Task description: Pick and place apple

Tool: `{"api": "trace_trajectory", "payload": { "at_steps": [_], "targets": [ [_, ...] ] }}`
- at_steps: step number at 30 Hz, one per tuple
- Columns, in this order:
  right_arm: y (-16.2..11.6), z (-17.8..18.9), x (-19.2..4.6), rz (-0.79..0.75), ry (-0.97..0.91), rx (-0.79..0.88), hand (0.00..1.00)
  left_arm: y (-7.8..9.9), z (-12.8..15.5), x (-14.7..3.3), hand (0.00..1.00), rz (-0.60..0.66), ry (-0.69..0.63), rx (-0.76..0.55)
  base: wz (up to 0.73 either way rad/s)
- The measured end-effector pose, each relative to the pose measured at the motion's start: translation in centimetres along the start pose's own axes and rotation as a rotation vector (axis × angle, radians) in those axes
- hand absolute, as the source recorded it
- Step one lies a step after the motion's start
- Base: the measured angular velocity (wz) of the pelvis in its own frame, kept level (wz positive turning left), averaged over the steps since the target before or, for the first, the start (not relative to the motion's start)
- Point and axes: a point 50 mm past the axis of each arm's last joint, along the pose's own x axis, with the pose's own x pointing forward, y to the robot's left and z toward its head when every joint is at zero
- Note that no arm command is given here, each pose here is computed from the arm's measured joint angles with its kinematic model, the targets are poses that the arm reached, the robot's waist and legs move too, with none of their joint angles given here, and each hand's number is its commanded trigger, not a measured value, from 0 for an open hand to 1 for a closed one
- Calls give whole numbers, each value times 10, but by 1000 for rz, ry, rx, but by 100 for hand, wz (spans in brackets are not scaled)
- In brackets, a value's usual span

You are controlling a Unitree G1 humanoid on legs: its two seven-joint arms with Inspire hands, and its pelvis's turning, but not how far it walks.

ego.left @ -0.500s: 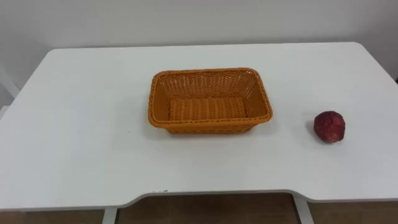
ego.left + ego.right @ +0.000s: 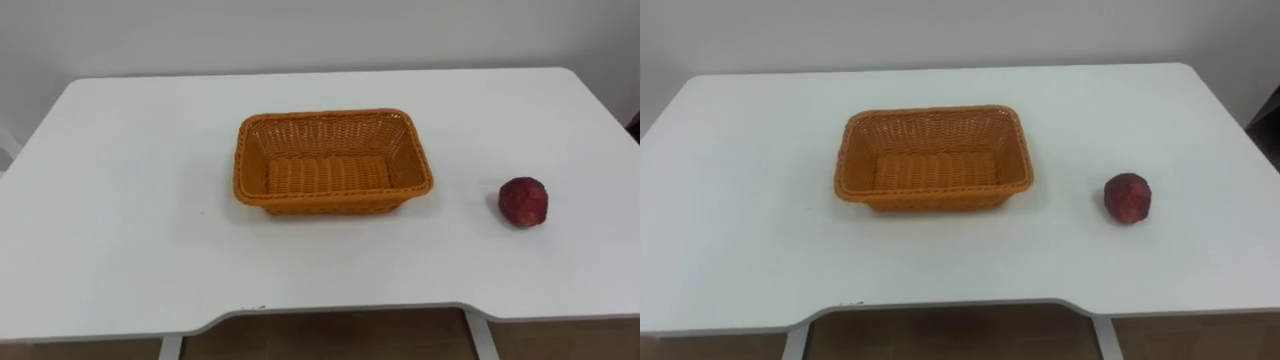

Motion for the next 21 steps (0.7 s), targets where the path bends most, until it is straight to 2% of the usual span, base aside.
{"api": "trace_trajectory", "payload": {
  "at_steps": [1,2,4,7,13,17,19,21],
  "targets": [
    [0,2,0,3,8,152,0,0,-1,0,0,1,2,-35,0],
    [0,4,0,6,11,228,0,1,-2,0,0,4,3,-45,-4],
    [-1,17,-2,8,0,534,0,4,-8,0,0,21,11,-127,-5],
    [-3,42,-6,-4,-60,795,0,9,-10,0,0,61,0,-185,1],
    [-11,91,-23,-8,-197,1094,0,22,-13,-2,0,122,-29,-201,0],
    [-18,118,-40,-43,-304,1170,0,30,-13,-4,0,165,-63,-201,-1],
    [-24,137,-56,-77,-382,1224,0,34,-7,-4,0,180,-94,-199,0],
    [-26,152,-73,-114,-480,1193,0,35,-5,-4,0,187,-107,-185,0]
  ]
}}
